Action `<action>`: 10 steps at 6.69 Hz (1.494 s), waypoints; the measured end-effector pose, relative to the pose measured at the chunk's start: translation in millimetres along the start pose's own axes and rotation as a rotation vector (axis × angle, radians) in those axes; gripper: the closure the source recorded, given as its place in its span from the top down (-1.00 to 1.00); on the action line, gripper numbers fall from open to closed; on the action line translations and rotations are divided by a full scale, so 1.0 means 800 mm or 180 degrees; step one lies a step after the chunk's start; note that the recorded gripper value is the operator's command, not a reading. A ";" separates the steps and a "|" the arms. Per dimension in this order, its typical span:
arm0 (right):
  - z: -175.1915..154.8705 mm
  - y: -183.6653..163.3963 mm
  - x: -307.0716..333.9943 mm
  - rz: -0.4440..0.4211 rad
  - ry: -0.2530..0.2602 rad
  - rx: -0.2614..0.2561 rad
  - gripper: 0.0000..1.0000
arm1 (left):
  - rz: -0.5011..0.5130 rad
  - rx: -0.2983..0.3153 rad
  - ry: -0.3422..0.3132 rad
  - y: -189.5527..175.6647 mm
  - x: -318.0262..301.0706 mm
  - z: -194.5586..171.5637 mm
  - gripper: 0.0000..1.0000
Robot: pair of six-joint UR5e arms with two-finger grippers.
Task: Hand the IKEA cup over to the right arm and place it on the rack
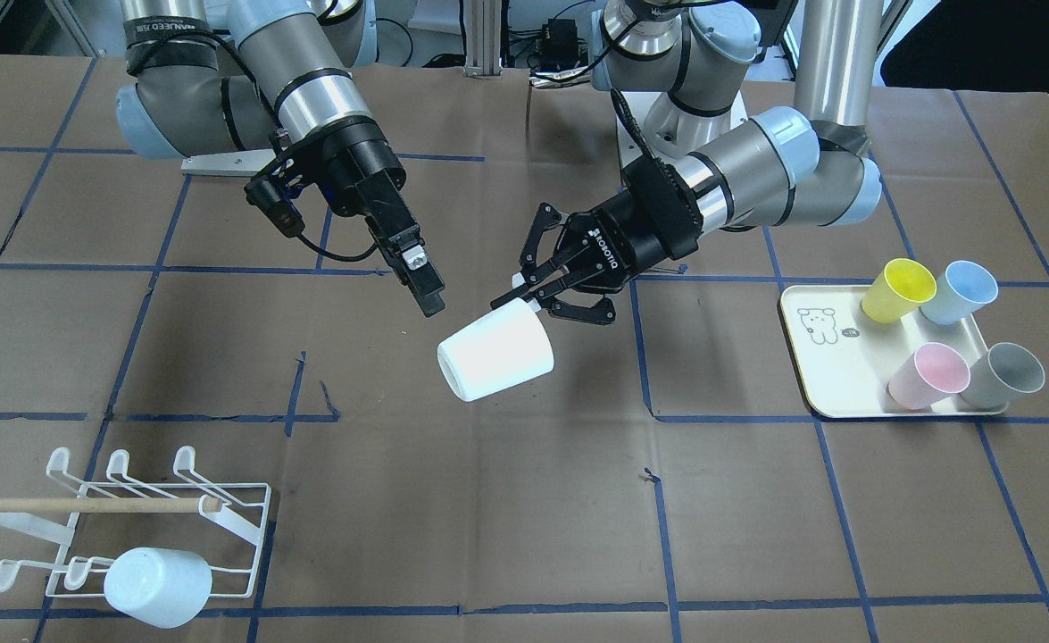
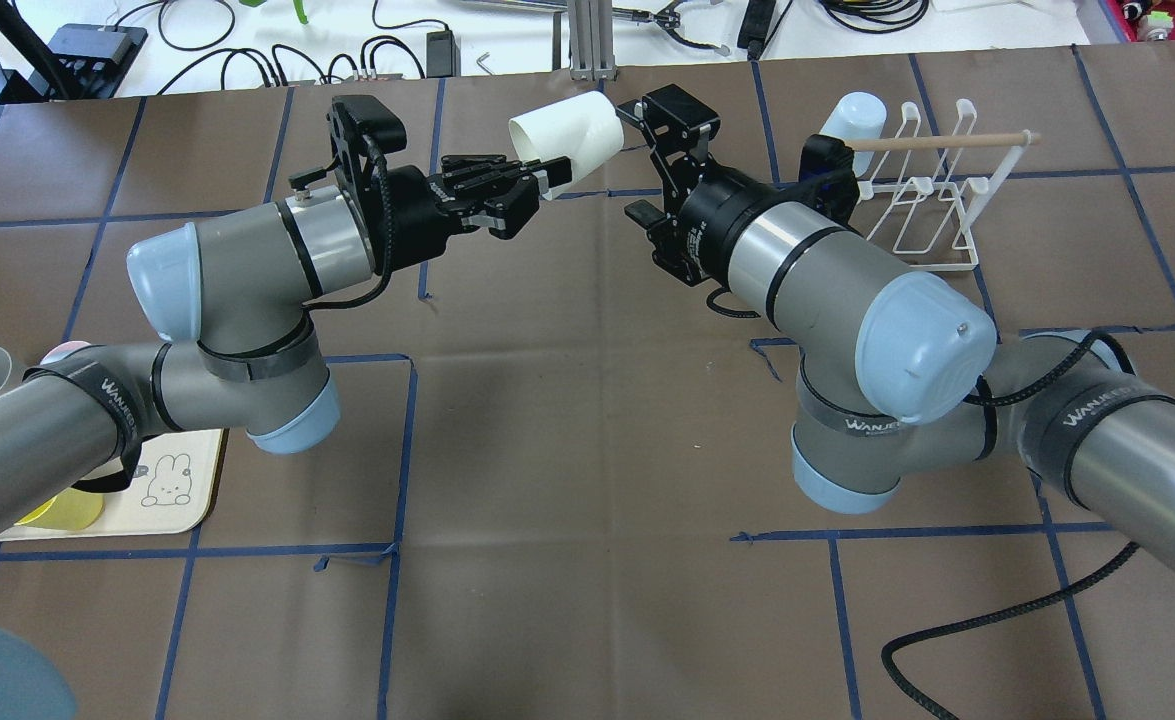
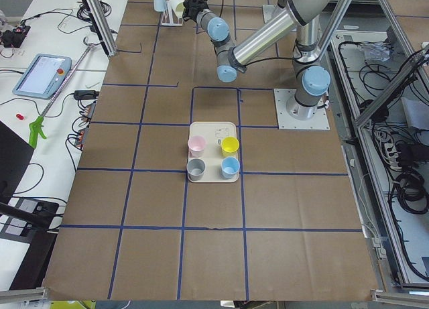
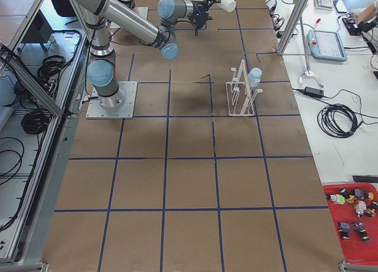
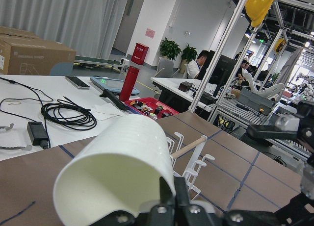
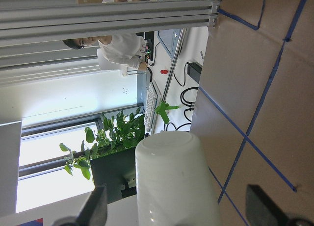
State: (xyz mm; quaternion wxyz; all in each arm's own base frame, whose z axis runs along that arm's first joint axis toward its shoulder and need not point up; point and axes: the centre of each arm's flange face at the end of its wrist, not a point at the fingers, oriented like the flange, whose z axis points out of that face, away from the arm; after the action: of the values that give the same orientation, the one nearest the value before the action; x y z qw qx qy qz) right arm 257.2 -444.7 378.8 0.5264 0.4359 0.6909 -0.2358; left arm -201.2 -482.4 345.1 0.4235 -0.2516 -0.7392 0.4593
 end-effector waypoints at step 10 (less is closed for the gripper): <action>0.061 0.011 0.008 -0.0028 0.0107 -0.0148 0.95 | -0.0015 -0.0010 -0.0121 0.005 0.003 -0.003 -0.86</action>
State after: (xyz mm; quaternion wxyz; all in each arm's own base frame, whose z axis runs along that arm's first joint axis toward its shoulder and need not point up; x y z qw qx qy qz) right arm 289.6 -476.3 357.4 0.5237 0.4243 0.7068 -0.2146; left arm -200.1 -477.4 343.2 0.4101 -0.2417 -0.7485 0.4618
